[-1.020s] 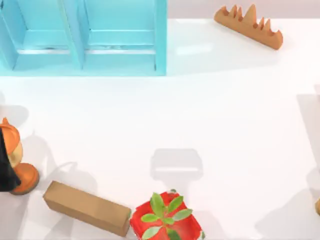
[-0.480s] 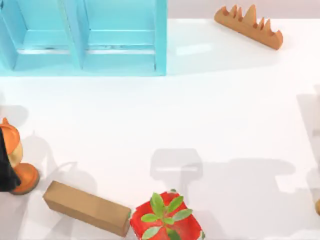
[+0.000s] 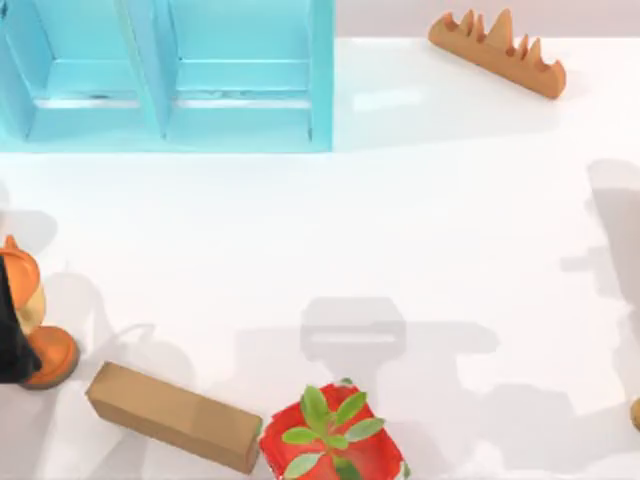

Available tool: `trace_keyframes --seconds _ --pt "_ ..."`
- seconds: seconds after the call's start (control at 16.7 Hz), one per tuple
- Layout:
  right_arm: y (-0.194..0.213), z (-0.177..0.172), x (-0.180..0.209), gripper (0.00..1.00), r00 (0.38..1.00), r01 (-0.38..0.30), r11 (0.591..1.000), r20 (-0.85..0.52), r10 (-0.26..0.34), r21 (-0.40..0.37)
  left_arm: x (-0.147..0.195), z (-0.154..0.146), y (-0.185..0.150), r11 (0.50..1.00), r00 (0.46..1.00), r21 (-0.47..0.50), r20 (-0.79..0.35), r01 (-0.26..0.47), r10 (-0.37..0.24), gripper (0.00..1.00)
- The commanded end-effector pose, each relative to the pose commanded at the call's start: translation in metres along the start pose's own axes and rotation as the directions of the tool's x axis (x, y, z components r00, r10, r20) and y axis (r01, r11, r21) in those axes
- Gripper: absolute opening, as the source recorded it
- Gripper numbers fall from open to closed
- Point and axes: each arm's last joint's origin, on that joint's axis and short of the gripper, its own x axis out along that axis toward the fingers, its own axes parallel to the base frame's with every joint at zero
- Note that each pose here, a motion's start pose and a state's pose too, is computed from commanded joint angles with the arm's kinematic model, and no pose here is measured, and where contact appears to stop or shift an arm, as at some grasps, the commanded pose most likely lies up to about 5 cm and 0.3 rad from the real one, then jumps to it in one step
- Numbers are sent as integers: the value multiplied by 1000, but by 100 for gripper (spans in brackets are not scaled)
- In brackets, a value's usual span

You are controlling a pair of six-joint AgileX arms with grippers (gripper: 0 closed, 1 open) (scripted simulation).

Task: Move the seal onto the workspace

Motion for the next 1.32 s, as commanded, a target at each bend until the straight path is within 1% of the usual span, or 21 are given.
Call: trace_keyframes --seconds 0.42,0.54,0.66,0.84,0.96,1.02,1.14,1.32 --pt "2 3 1 0 1000 1 1000 -2 -1 8 0 0 0 1000 1000 0 0 0 0 100" --pt "10 16 4 0 1000 7 1000 -1 -7 19 0 0 0 1000 1000 0 0 0 0 100" --pt "25 37 6 0 1000 -3 1000 28 2 29 0 0 0 1000 1000 0 0 0 0 100" --pt "66 72 -1 0 989 -59 998 138 55 27 0 0 0 1000 1000 0 0 0 0 100" --pt "102 95 9 0 983 -86 996 162 82 19 0 0 0 1000 1000 0 0 0 0 100" --pt "123 105 22 0 986 -84 996 146 81 18 0 0 0 1000 1000 0 0 0 0 100" --pt "162 116 59 0 995 -54 998 84 52 15 0 0 0 1000 1000 0 0 0 0 100" --pt "202 119 98 0 1000 -9 1000 20 9 7 0 0 0 1000 1000 0 0 0 0 100"
